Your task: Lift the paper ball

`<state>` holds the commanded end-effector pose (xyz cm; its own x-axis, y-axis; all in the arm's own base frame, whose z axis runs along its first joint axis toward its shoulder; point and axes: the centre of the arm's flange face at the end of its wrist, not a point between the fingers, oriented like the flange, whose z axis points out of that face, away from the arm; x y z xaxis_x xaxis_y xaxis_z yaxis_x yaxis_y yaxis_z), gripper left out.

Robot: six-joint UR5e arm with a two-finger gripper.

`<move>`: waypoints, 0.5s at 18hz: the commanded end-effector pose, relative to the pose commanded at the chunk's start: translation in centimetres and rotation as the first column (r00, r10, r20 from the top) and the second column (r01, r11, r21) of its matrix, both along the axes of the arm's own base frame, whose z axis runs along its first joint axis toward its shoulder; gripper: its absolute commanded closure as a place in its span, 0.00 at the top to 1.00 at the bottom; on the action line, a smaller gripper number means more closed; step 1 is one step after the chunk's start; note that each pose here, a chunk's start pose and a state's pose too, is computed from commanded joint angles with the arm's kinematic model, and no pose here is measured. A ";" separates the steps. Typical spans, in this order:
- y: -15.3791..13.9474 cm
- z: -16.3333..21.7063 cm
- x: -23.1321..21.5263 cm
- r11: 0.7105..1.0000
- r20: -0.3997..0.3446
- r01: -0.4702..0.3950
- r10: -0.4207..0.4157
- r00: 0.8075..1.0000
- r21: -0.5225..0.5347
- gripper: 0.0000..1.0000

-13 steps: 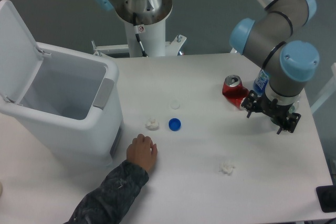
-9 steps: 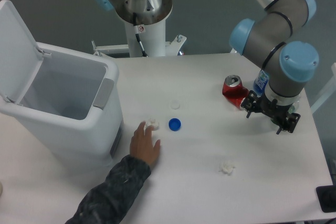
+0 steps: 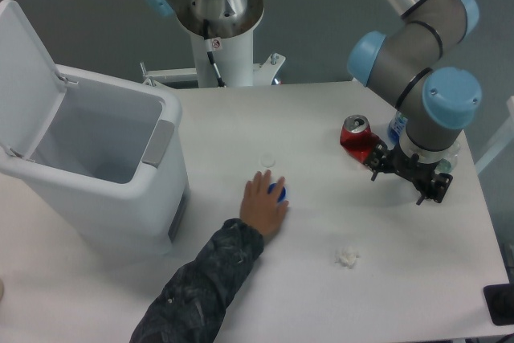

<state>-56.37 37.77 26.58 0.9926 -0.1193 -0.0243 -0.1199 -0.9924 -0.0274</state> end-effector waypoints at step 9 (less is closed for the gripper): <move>2.5 -1.3 2.8 0.994 0.030 -0.113 0.113 0.993 -0.012 1.00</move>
<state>-53.55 40.29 25.29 1.0000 -0.0062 0.0070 -0.0061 -0.9998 -0.0187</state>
